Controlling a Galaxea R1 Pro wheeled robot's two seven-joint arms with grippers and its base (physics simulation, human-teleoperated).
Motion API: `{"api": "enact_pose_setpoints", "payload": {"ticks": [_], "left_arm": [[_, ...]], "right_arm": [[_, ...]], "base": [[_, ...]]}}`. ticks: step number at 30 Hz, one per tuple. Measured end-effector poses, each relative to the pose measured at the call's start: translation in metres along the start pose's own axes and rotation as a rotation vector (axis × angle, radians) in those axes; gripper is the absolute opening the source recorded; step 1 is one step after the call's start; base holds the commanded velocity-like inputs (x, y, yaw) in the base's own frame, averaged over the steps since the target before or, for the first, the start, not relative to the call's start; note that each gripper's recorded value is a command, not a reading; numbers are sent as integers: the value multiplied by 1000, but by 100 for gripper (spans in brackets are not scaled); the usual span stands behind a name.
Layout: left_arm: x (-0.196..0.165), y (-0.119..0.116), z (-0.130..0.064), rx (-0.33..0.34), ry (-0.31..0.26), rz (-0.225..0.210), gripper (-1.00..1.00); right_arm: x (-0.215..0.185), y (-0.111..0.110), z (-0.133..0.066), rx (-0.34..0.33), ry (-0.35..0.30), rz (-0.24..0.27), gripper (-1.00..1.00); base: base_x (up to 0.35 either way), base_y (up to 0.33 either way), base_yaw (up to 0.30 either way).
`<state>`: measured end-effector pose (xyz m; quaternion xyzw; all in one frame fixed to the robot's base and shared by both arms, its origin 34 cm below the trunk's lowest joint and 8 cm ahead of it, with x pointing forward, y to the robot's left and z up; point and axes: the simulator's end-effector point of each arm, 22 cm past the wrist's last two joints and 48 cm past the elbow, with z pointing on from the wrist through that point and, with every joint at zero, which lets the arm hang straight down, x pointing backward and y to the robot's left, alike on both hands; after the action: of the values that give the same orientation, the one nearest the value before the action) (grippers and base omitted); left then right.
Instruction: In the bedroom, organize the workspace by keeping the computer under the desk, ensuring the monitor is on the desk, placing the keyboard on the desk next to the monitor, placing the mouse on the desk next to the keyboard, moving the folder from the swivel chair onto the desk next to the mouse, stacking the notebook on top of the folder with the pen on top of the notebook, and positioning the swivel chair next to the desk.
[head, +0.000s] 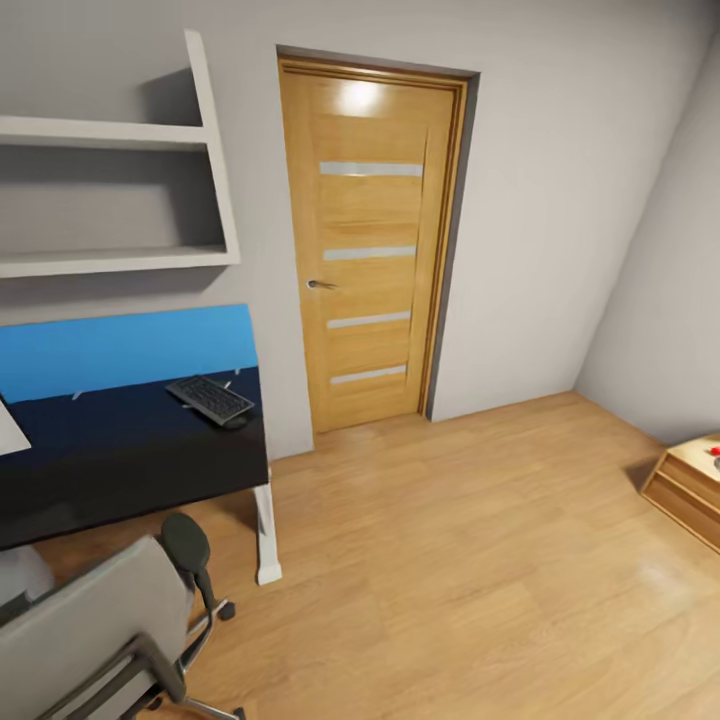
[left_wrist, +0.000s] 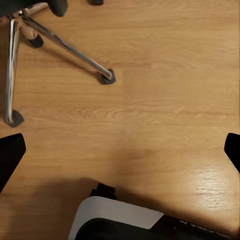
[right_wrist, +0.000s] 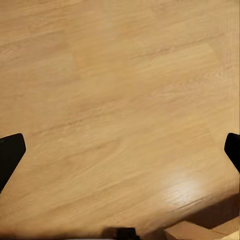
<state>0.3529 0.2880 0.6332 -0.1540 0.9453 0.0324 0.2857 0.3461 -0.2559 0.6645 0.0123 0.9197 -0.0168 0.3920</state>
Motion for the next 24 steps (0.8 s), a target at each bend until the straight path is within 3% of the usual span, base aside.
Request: {"api": "enact_pose_setpoints", "payload": {"ticks": [8, 24], "left_arm": [[2, -4, 0, 13, 4, 23, 100], [2, -5, 0, 15, 5, 27, 100]], "right_arm": [[0, -3, 0, 3, -1, -3, 100], [0, -3, 0, 4, 0, -3, 100]], "base": [[331, -82, 21], [331, -62, 1]]}}
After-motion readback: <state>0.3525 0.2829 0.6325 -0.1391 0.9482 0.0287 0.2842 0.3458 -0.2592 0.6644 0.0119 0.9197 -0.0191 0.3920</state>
